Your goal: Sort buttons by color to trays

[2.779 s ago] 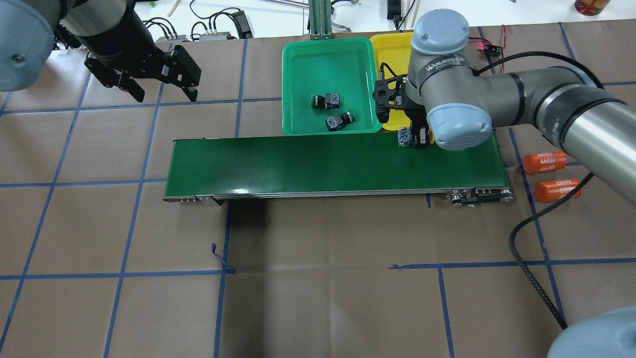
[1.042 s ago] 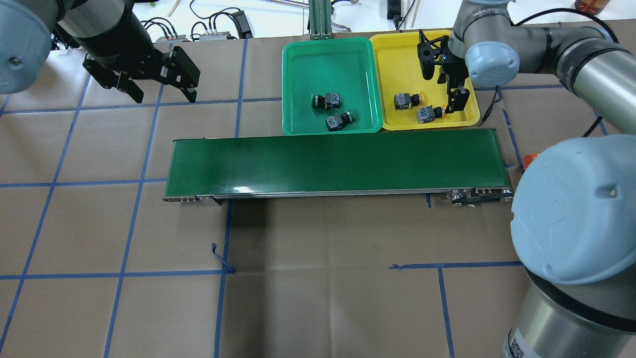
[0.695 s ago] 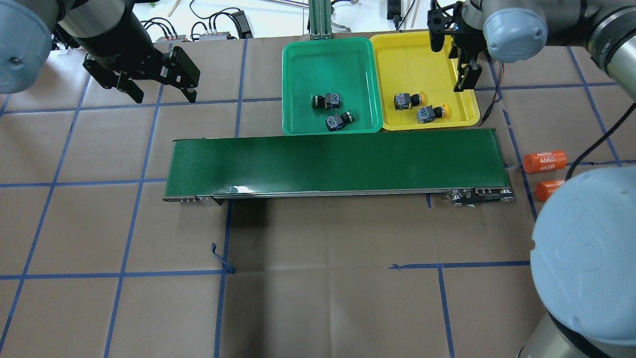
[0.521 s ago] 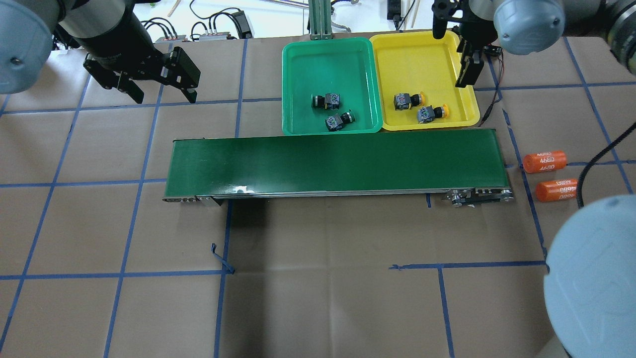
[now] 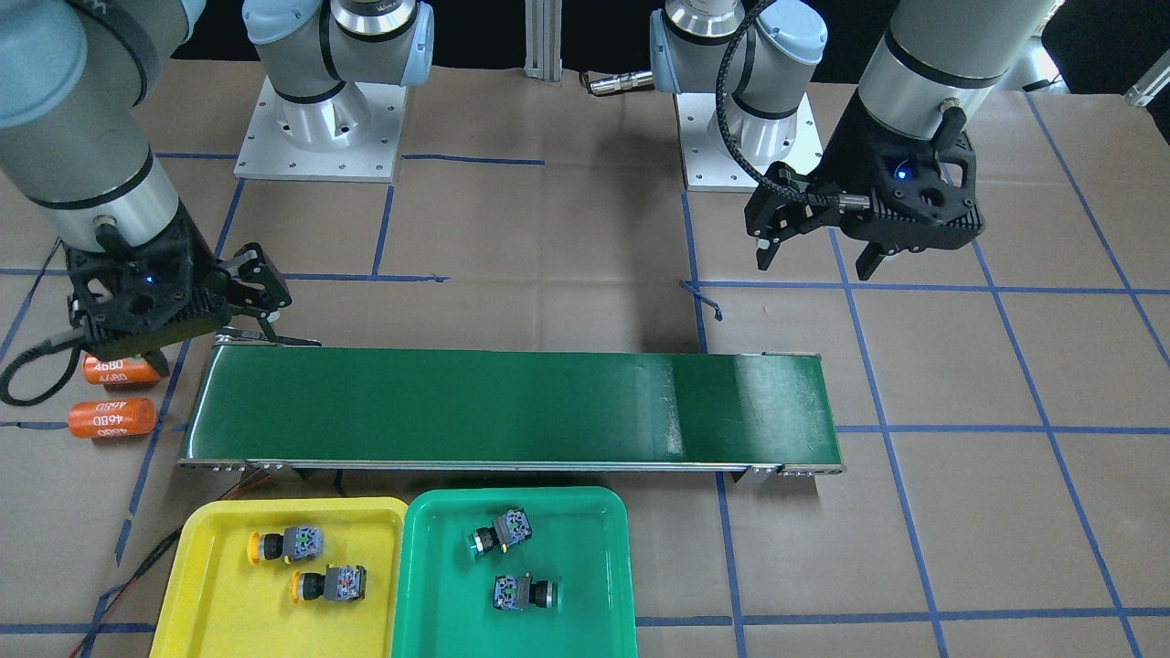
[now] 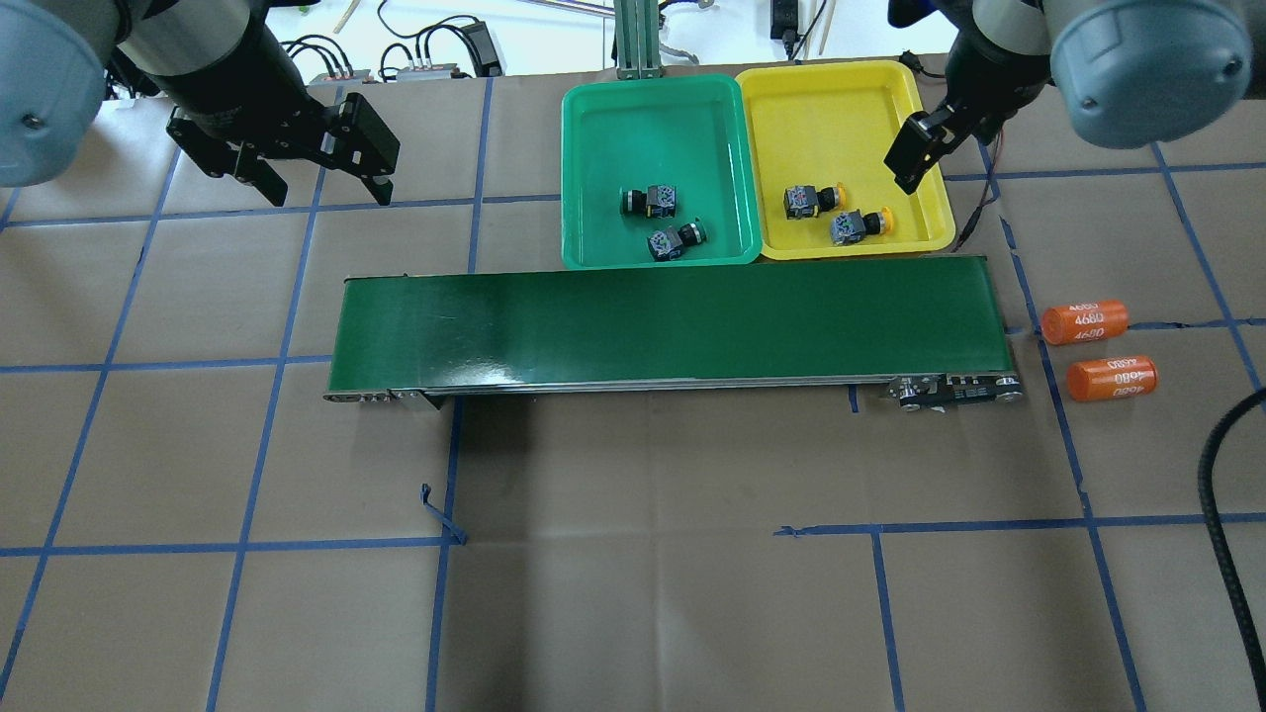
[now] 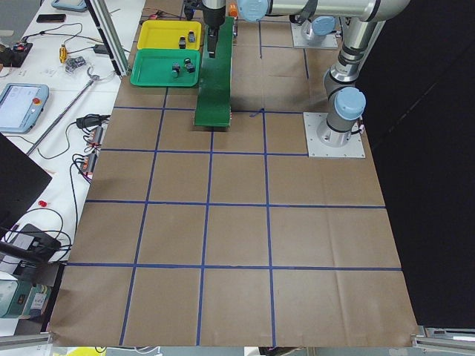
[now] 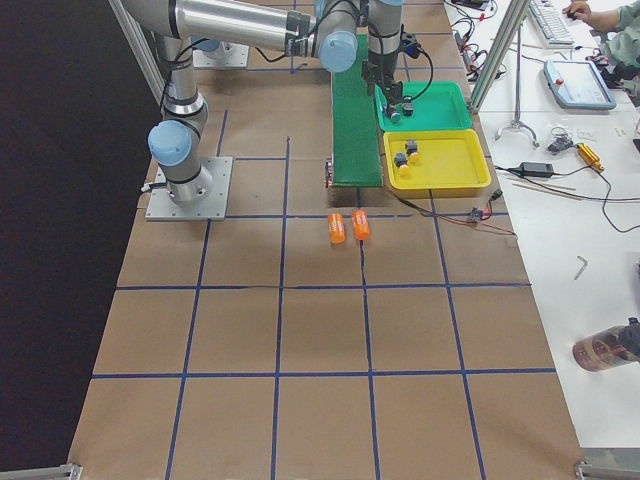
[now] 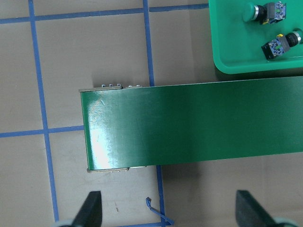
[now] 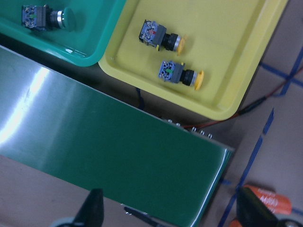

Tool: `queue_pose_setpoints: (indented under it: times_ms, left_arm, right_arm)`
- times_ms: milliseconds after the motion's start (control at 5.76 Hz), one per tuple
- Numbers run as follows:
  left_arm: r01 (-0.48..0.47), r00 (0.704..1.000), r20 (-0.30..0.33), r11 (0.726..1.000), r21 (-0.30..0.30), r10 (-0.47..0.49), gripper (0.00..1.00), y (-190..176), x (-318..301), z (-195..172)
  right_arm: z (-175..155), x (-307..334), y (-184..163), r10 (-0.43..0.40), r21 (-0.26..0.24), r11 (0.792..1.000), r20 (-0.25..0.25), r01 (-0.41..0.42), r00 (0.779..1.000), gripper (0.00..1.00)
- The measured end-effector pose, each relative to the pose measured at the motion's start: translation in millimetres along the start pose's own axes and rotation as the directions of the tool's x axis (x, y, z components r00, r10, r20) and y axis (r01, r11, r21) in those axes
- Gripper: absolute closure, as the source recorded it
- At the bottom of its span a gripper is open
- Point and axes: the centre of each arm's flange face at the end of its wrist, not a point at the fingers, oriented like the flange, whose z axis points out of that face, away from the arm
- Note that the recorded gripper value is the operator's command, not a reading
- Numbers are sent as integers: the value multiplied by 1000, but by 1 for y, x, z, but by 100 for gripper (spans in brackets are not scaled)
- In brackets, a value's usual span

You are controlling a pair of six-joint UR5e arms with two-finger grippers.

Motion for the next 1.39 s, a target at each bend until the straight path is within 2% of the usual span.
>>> queue_pose_setpoints:
  times_ms: [174, 347, 521, 695, 869, 1390]
  left_arm:
    - [0, 1000, 0, 1000, 0, 0, 2, 0, 0, 0]
    - [0, 1000, 0, 1000, 0, 0, 2, 0, 0, 0]
    - [1, 1000, 0, 1000, 0, -1, 2, 0, 0, 0]
    - [1, 1000, 0, 1000, 0, -1, 2, 0, 0, 0]
    - [3, 1000, 0, 1000, -1, -3, 2, 0, 0, 0]
    - [4, 1000, 2, 1000, 1, -4, 2, -1, -1, 0]
  right_arm:
    - [-9, -11, 14, 203, -19, 979, 6, -203, 979, 0]
    - [-20, -25, 19, 311, -12, 950, 3, -311, 950, 0]
    - [-33, -42, 23, 382, -3, 924, 1, -382, 924, 0]
    - [-40, -51, 26, 419, -6, 908, -2, -419, 908, 0]
    - [-44, -49, 27, 434, -7, 901, -5, -434, 901, 0]
    - [-53, -45, 27, 446, -23, 895, -1, -446, 895, 0]
